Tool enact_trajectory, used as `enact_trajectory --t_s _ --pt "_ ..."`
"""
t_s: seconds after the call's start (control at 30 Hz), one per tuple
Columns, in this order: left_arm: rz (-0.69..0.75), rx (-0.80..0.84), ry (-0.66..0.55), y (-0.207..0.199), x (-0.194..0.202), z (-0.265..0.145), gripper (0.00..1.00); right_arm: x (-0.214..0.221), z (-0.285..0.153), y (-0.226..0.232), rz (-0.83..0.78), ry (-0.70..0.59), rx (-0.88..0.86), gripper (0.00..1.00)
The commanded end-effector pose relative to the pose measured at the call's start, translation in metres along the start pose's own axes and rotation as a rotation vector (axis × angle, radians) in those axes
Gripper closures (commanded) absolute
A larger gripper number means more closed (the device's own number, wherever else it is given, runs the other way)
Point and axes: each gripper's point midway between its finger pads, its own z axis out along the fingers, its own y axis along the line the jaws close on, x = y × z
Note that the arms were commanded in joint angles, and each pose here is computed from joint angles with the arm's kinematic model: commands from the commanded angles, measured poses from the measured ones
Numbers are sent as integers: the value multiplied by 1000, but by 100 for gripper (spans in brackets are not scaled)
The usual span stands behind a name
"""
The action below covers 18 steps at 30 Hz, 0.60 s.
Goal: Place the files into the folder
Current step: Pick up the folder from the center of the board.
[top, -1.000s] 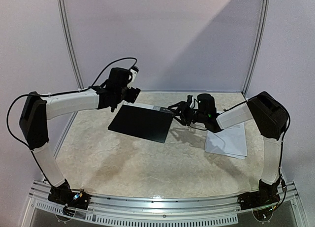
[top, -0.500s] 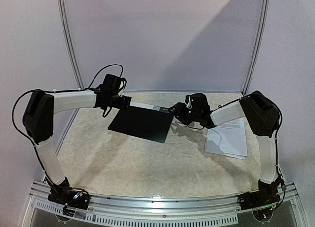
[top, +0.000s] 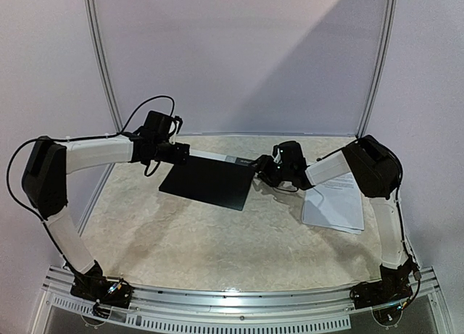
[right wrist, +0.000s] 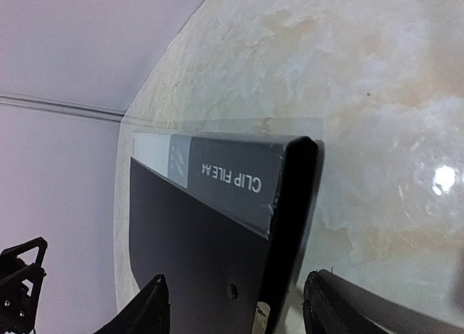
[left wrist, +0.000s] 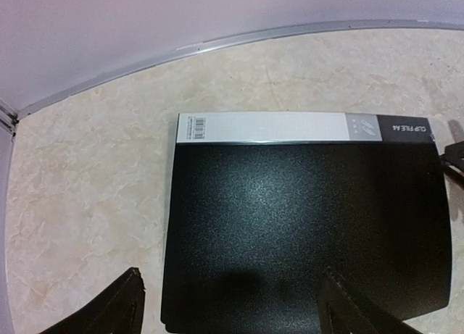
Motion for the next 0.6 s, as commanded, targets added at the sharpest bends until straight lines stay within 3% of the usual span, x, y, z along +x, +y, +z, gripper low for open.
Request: enact_trajectory --t_s 0.0,0.4,0.57 --pt "-23 29 -33 1 -7 -23 17 -3 16 -1 51 21 -42 40" --pt "-13 29 -37 3 -6 -31 18 -1 33 -3 129 47 -127 55" --pt "-8 28 -33 4 -3 -31 18 -3 34 0 122 45 -128 54"
